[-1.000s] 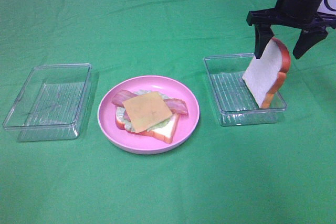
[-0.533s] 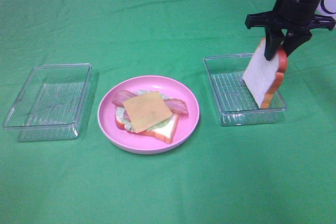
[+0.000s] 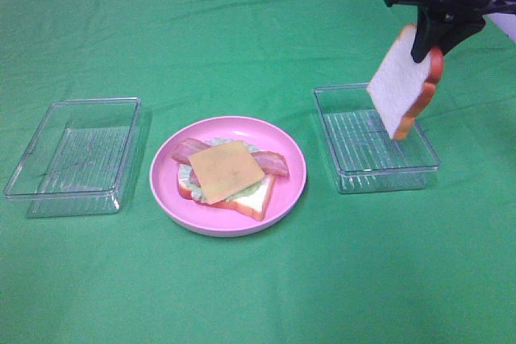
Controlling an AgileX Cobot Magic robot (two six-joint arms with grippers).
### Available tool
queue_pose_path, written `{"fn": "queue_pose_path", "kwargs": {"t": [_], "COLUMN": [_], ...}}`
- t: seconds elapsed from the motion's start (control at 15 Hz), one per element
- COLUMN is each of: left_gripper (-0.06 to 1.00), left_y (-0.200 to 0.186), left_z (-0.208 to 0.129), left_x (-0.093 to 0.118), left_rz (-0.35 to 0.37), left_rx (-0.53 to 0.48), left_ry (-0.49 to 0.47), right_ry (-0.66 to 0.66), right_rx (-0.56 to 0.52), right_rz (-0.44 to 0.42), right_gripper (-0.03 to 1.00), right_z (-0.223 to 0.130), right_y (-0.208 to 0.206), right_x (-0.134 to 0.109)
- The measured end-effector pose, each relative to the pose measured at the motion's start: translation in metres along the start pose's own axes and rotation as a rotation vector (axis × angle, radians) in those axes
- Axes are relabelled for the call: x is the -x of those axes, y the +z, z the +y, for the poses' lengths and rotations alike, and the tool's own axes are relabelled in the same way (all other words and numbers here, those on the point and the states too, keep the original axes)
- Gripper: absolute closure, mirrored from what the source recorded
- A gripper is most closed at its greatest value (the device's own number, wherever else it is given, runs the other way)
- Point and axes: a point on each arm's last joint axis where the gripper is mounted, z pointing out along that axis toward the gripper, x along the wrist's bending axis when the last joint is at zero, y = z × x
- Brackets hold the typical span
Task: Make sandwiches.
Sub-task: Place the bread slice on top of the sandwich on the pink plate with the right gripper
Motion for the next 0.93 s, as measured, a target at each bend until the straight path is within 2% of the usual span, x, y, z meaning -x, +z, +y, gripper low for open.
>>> {"fn": "queue_pose_path", "kwargs": {"t": [0.2,0.47,0.53,0.73,0.87,0.93], "left_gripper": [0.17,0.17,0.17,0.17,0.17,0.17], "left_y": [0.000,0.000,0.000,0.000,0.000,0.000], "left_z": [0.000,0.000,0.000,0.000,0.000,0.000], "left_x": [0.000,0.000,0.000,0.000,0.000,0.000], "left_rz": [0.000,0.000,0.000,0.000,0.000,-0.001], "left_rx": [0.000,0.000,0.000,0.000,0.000,0.000], "left_ry": [0.000,0.000,0.000,0.000,0.000,0.000], "right_ry": [-0.050,-0.071,-0.055,0.026,0.074,0.093], "right_rx": [0.035,-0.023,-0.071,-0.076,-0.060,-0.050], "right_rz": [0.138,0.451,0.571,0.794,0.858,0.862], "right_gripper": [0.78,0.78,0.78,0.78,0.78,0.78], "right_z": [-0.005,-0.017,-0.028,-0.045,-0.057,-0.062], "right_y": [-0.018,-0.003,0.013,0.044,0.063,0.073], "right_x": [-0.015,-0.038,-0.044,-0.055,-0.066,-0.074]}}
